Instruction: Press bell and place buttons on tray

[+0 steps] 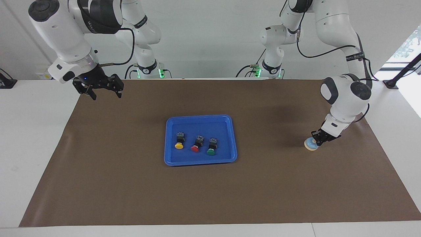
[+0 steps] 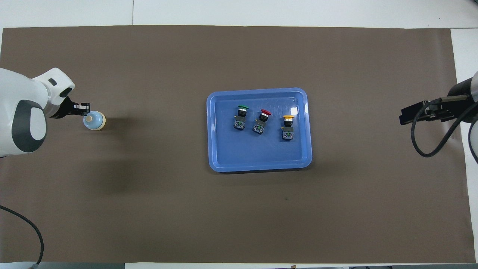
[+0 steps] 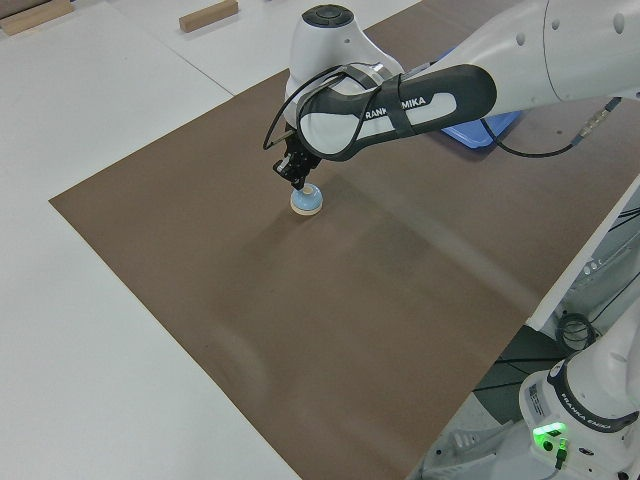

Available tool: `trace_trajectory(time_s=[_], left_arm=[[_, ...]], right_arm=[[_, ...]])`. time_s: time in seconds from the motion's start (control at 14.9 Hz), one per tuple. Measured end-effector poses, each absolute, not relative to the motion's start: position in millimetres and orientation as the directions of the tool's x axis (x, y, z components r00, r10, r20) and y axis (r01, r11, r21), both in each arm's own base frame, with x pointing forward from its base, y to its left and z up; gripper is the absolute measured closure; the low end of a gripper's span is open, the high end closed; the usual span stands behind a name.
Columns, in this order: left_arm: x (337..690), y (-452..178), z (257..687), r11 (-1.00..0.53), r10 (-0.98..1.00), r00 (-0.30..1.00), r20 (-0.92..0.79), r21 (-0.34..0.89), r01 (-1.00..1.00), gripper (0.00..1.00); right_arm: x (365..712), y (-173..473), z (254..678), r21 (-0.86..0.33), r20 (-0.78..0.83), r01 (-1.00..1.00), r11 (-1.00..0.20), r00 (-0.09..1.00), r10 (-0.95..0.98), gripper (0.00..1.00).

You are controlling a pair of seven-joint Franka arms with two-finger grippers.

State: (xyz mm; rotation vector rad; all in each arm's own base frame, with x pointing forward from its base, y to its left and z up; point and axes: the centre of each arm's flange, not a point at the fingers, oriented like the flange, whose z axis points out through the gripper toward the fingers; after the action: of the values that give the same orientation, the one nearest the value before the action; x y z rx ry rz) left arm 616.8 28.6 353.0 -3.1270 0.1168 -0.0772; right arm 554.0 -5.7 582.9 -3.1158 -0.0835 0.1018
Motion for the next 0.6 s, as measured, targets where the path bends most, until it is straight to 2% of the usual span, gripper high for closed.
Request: trace_trajectory(time_s=[0.13,0.27,0.6], left_arm=[[624.0,30.1,376.8,-0.997,-0.073,0.997,0.036,-0.013,-0.072,0.99],[625.6,30.1,382.4,-0.997,-0.073,0.996,0.041,-0.014,-0.073,0.99],[611.5,23.9,347.1,-0.997,-0.083,0.996,0.041,-0.012,-0.082,0.99]], right_arm=[[554.0,-5.7,582.9,-0.025,-0.065,0.053,-0.998,0.996,0.054,0.0],[554.0,-5.7,582.9,-0.025,-0.065,0.053,-0.998,0.996,0.054,0.0],[554.0,-5.7,582.9,-0.025,-0.065,0.053,-0.998,0.996,0.054,0.0]])
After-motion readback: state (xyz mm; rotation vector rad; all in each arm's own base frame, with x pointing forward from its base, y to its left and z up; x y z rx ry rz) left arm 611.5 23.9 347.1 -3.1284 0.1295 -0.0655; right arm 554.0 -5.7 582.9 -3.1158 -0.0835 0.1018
